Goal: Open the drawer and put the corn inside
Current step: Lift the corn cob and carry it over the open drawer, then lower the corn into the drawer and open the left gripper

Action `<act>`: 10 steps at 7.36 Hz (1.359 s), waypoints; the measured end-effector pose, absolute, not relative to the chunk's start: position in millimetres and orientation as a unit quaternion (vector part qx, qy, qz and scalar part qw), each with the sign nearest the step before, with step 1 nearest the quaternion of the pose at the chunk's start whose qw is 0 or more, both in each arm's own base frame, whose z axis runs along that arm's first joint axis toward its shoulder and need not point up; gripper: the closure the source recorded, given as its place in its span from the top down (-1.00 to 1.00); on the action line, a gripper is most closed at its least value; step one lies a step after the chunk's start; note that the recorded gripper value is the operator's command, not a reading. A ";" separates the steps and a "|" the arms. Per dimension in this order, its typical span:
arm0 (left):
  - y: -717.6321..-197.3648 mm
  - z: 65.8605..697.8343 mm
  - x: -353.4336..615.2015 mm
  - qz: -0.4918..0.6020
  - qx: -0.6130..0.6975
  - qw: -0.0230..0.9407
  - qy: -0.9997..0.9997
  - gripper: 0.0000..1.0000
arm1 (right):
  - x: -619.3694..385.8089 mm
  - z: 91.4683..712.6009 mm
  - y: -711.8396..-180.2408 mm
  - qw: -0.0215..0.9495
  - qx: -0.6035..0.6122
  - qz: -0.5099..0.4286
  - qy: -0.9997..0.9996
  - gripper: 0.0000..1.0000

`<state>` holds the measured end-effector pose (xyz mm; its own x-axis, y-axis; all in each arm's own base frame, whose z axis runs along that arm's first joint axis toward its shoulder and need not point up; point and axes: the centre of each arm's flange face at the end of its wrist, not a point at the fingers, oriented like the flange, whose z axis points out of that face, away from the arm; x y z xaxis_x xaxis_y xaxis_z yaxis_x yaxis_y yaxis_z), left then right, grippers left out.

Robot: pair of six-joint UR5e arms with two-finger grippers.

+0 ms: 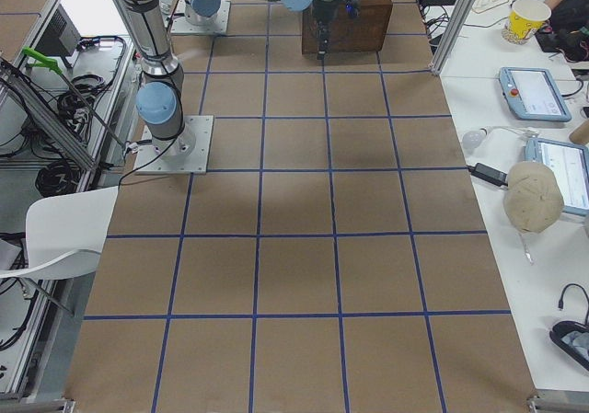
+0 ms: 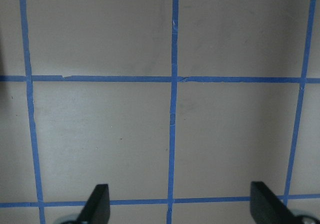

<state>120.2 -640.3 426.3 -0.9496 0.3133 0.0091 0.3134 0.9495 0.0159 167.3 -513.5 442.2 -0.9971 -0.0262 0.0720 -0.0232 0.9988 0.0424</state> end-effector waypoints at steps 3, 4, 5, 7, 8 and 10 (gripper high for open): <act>-648.7 409.9 84.6 -0.008 -0.123 0.019 -0.992 -1.00 | 167.2 442.0 -513.5 0.037 0.012 -0.021 -0.999 1.00; -651.3 405.5 77.4 -0.007 -0.105 0.027 -0.994 -1.00 | 167.2 442.1 -513.4 0.037 0.012 -0.021 -0.999 1.00; -652.6 400.9 71.6 -0.009 -0.096 0.031 -0.995 -1.00 | 167.1 442.2 -513.4 0.037 0.012 -0.021 -0.999 1.00; -651.2 393.6 65.0 -0.013 -0.096 0.033 -0.995 0.88 | 167.0 442.5 -513.2 0.037 0.012 -0.020 -0.999 1.00; -650.4 392.2 64.3 -0.011 -0.096 0.031 -0.995 1.00 | 167.0 442.7 -513.1 0.037 0.012 -0.020 -0.999 1.00; -647.2 391.4 63.0 -0.011 -0.096 0.030 -0.995 1.00 | 167.0 442.8 -513.1 0.037 0.012 -0.020 -0.999 1.00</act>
